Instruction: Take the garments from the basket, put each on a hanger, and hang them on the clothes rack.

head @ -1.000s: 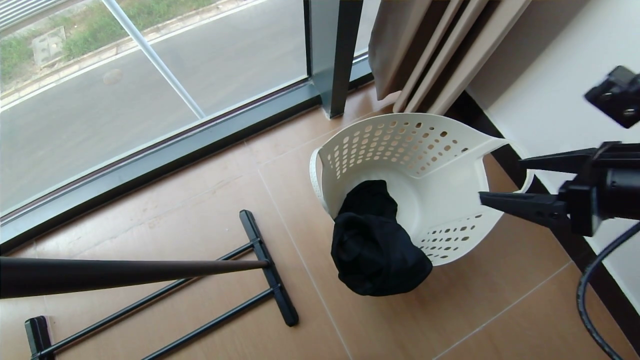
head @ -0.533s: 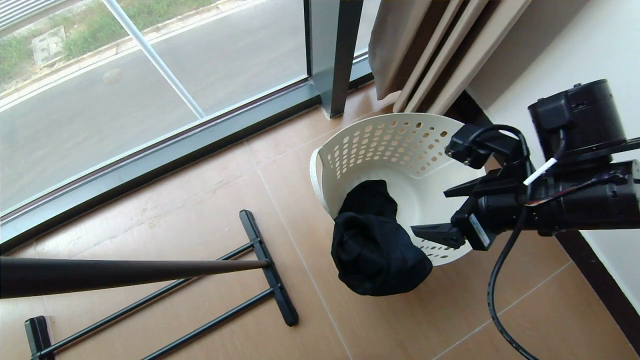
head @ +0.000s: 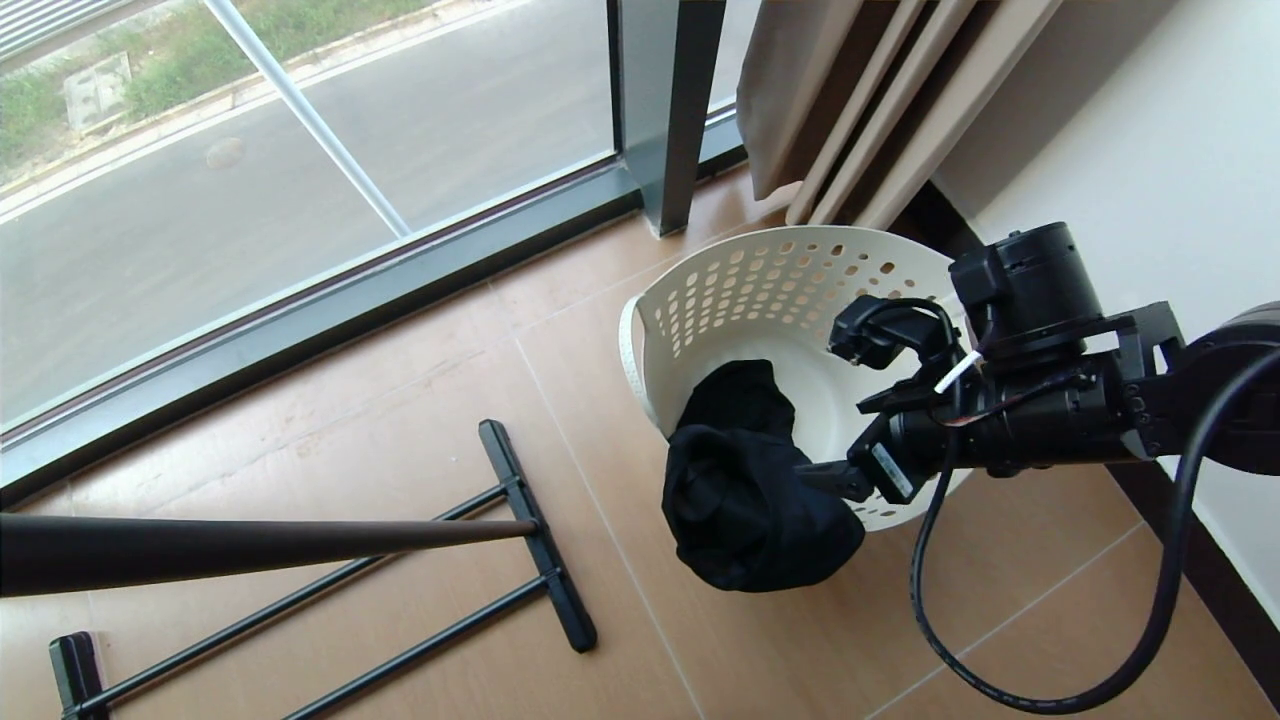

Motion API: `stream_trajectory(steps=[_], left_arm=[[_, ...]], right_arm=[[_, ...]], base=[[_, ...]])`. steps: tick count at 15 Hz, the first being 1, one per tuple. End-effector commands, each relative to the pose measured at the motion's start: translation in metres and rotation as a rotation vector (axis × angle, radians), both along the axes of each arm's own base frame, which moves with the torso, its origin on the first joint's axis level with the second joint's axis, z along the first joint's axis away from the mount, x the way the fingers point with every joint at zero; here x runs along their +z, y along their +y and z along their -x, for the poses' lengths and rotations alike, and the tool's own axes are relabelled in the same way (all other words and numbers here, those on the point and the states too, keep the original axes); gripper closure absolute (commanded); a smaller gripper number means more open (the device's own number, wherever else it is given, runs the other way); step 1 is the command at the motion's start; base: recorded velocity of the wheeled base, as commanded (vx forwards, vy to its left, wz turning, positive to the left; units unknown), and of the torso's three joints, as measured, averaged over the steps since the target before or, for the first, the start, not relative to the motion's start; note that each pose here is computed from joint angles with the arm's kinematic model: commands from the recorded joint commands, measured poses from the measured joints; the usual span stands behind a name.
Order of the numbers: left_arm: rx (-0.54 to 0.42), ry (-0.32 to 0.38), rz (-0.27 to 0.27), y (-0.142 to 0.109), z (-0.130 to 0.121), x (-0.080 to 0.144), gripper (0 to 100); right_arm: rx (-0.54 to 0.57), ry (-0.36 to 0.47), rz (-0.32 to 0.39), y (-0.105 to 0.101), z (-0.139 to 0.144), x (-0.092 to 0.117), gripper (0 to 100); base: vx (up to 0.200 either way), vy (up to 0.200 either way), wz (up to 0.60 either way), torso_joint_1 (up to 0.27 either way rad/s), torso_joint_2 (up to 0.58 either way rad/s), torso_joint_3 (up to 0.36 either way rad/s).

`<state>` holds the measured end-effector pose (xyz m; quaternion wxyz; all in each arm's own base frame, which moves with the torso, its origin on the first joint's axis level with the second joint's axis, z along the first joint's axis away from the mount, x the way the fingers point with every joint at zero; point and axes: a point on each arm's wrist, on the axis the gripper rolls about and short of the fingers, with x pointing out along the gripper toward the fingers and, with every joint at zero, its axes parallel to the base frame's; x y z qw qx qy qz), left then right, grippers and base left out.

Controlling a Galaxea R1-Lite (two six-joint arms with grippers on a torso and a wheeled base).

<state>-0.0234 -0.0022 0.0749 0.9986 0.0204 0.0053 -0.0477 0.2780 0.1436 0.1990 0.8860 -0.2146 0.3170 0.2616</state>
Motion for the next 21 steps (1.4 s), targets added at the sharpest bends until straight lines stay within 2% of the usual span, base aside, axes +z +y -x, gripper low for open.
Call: stream_trajectory(steps=[1, 7, 18, 21], left_arm=[[0.000, 0.001, 0.000, 0.000, 0.000, 0.000, 0], [0.000, 0.001, 0.000, 0.000, 0.000, 0.000, 0], [0.000, 0.001, 0.000, 0.000, 0.000, 0.000, 0], [0.000, 0.001, 0.000, 0.000, 0.000, 0.000, 0]], right_arm=[[-0.005, 0.027, 0.017, 0.007, -0.016, -0.020, 0], [-0.019, 0.014, 0.018, 0.018, -0.044, -0.053, 0], [-0.018, 0.035, 0.029, 0.030, -0.066, -0.083, 0], [-0.033, 0.011, 0.031, 0.035, -0.078, -0.090, 0]], base=[[0.000, 0.000, 0.00, 0.000, 0.00, 0.000], [0.000, 0.000, 0.00, 0.000, 0.00, 0.000], [0.000, 0.000, 0.00, 0.000, 0.00, 0.000], [0.000, 0.000, 0.00, 0.000, 0.00, 0.000]])
